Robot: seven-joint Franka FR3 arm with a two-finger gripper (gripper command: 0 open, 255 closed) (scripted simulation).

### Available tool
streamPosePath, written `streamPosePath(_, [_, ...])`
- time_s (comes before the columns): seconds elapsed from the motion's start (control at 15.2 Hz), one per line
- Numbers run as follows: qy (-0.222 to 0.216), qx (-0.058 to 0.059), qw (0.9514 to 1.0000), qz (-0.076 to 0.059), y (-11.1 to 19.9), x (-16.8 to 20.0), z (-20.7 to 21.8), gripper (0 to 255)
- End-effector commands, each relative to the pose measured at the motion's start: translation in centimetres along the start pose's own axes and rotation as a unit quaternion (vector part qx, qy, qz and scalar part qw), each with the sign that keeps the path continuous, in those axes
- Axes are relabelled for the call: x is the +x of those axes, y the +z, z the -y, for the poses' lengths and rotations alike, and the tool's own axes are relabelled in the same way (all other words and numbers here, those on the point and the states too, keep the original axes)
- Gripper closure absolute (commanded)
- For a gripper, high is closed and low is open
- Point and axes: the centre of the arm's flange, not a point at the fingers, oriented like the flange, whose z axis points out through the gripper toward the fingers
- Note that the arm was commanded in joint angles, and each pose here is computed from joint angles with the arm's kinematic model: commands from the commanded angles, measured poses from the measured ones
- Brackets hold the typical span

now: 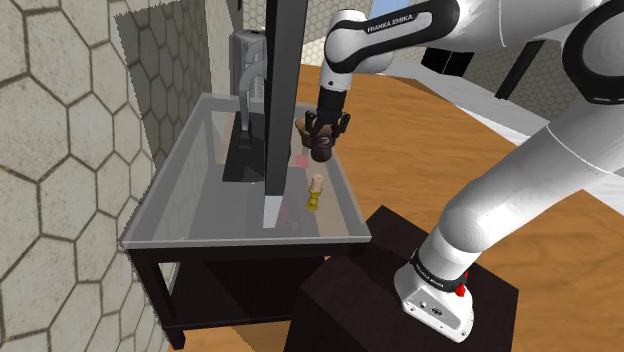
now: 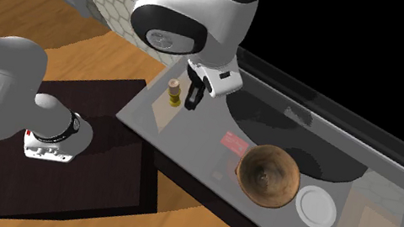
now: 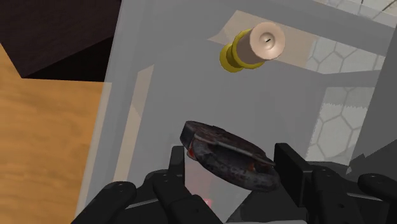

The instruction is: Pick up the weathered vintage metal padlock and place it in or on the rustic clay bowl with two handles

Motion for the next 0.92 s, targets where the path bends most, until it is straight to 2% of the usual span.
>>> streamPosePath(0.0, [0.0, 0.0, 1.0, 0.0, -1.1, -0.2, 0.1, 255])
streamPosePath(0.59, [0.0, 0.0, 1.0, 0.0, -5.4, -0.7, 0.3, 255])
streamPosePath(0.86, [0.0, 0.0, 1.0, 0.0, -6.5, 4.1, -1.6, 255])
